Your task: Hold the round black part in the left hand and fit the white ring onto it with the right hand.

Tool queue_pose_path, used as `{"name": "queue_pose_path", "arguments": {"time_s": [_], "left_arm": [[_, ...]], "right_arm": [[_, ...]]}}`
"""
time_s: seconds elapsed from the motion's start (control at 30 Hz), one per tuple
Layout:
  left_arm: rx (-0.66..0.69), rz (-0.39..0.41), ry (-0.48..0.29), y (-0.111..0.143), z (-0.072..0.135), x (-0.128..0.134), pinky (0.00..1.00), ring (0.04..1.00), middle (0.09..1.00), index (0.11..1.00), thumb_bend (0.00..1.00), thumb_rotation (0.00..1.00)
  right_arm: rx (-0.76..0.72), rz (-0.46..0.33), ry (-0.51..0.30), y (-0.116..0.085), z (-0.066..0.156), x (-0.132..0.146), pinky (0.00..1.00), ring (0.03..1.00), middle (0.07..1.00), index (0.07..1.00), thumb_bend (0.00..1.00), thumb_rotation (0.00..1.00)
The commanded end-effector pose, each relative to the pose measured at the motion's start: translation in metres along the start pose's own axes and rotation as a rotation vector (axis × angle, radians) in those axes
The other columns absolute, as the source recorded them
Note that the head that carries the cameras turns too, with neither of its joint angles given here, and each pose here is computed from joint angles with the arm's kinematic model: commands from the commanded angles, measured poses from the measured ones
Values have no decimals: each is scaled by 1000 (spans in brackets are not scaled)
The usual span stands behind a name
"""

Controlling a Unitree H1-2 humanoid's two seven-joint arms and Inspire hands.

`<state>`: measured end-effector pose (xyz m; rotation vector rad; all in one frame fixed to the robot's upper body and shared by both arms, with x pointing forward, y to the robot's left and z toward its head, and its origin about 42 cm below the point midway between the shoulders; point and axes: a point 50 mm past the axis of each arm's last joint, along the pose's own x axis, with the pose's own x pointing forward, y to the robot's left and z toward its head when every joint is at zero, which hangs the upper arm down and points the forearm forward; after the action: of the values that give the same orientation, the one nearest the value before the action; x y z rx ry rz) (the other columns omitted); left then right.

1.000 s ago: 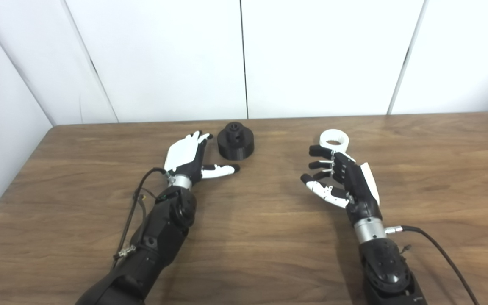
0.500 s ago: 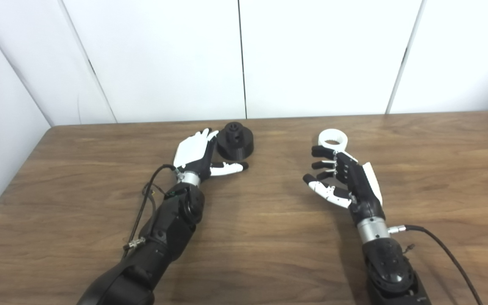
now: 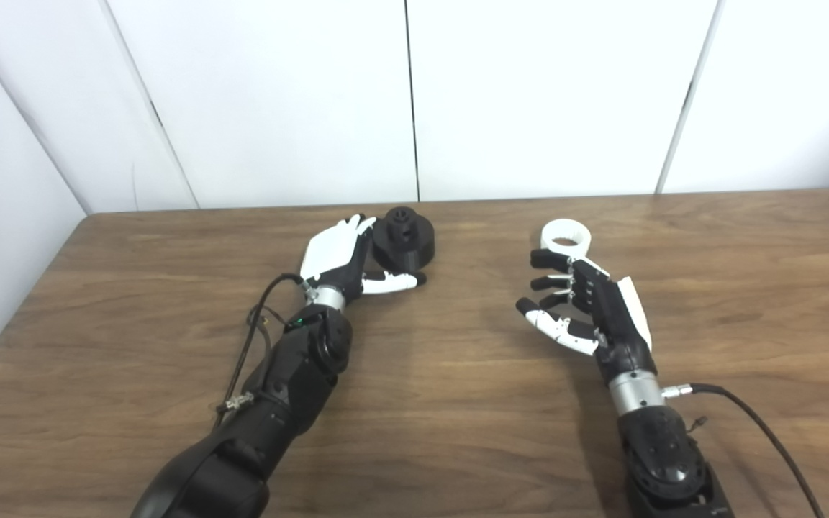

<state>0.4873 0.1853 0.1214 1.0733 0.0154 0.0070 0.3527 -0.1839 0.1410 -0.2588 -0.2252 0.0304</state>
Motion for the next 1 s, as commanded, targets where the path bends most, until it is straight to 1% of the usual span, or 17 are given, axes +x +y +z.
{"name": "queue_pose_path", "arguments": {"time_s": [0.0,0.1,0.17,0.2,0.23,0.43,0.53,0.7,0.83,0.97], "left_arm": [[-37,121,-46,34,20,23,1000,1000,1000,877,1000,650],[-82,125,-34,34,18,26,1000,1000,1000,861,1000,634],[-133,120,-29,34,19,28,1000,1000,1000,852,1000,586],[-151,119,-28,34,19,29,1000,1000,1000,843,1000,542],[-161,119,-29,33,20,30,1000,1000,1000,840,1000,525],[-181,118,-33,31,22,31,1000,1000,1000,832,1000,510],[-190,123,-29,29,23,31,1000,1000,1000,822,1000,497],[-210,99,-26,27,25,32,1000,1000,1000,825,1000,485],[-203,74,-27,24,27,32,1000,1000,1000,846,1000,515],[-185,68,-33,22,28,31,1000,1000,1000,850,1000,539]], "right_arm": [[-6,-9,-50,-3,10,2,508,631,729,700,543,107],[1,-9,-48,-3,10,1,510,635,733,701,539,113],[17,-9,-48,-2,10,0,514,641,736,699,539,89],[23,-9,-48,-2,10,-1,512,642,737,698,535,76],[25,-10,-46,-2,10,-1,513,642,738,697,533,78],[27,-19,-36,-2,10,-3,521,644,741,697,529,84],[27,-19,-38,-3,11,-5,509,638,742,693,523,67],[31,-25,-33,-3,12,-7,505,636,737,688,524,55],[33,-32,-29,-3,11,-7,492,628,735,682,528,57],[44,-33,-24,-3,11,-8,473,618,731,680,524,45]]}}
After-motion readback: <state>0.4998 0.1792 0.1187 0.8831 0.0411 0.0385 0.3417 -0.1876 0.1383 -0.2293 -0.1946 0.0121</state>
